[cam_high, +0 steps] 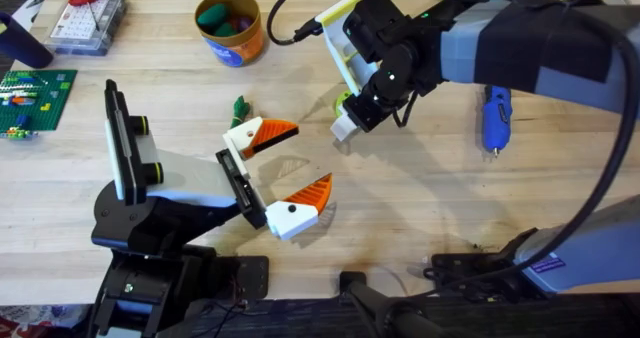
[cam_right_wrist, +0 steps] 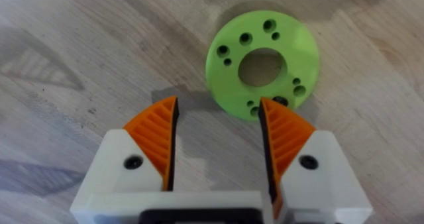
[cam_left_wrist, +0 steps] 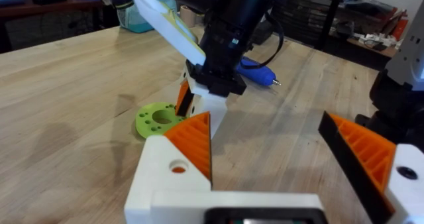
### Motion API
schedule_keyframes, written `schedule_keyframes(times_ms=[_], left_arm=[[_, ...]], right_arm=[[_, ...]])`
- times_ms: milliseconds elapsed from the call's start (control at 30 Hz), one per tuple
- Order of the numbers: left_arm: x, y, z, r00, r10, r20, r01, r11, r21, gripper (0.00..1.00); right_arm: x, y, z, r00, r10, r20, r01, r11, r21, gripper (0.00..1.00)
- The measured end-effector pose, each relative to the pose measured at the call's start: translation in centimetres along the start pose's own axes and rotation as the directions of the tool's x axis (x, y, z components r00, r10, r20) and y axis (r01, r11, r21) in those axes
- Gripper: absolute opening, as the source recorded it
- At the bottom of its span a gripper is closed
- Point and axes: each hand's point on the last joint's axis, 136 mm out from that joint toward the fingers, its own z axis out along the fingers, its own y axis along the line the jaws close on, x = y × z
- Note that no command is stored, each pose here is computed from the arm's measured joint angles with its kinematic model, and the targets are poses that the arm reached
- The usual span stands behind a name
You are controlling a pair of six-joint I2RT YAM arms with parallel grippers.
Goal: Pick up the gripper from the table and insert it into the empty holder that is missing its gripper. Then pick up a screw, insert it into the mounting hole, and use the screwdriver to tighten it. Finally, clean up the table by picking up the vegetable and placing it into the bucket.
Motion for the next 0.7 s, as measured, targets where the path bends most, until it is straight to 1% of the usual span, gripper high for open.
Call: schedule_keyframes(times_ms=[200, 300, 533, 700], left_arm=[[0.0, 0.0, 0.0, 1.000, -0.006, -0.002, 0.006, 1.000, -0.001, 0.990], [0.0, 0.0, 0.0, 1.000, -0.005, -0.002, 0.005, 1.000, -0.001, 0.990], [0.0, 0.0, 0.0, 1.000, -0.006, -0.003, 0.006, 1.000, -0.001, 0.990], [0.0, 0.0, 0.0, 1.000, -0.008, -0.003, 0.008, 1.000, -0.001, 0.990]], right_arm=[[0.4, 0.0, 0.1, 1.000, 0.005, -0.021, -0.005, 1.000, -0.002, 0.662], [0.5, 0.1, -0.4, 0.999, 0.013, -0.038, -0.013, 1.000, -0.004, 0.662], [-0.5, 0.1, -3.2, 0.999, 0.019, -0.042, -0.020, 1.000, -0.003, 0.662], [-0.6, -0.4, -5.0, 0.997, 0.048, -0.060, -0.048, 0.999, 0.000, 0.662]])
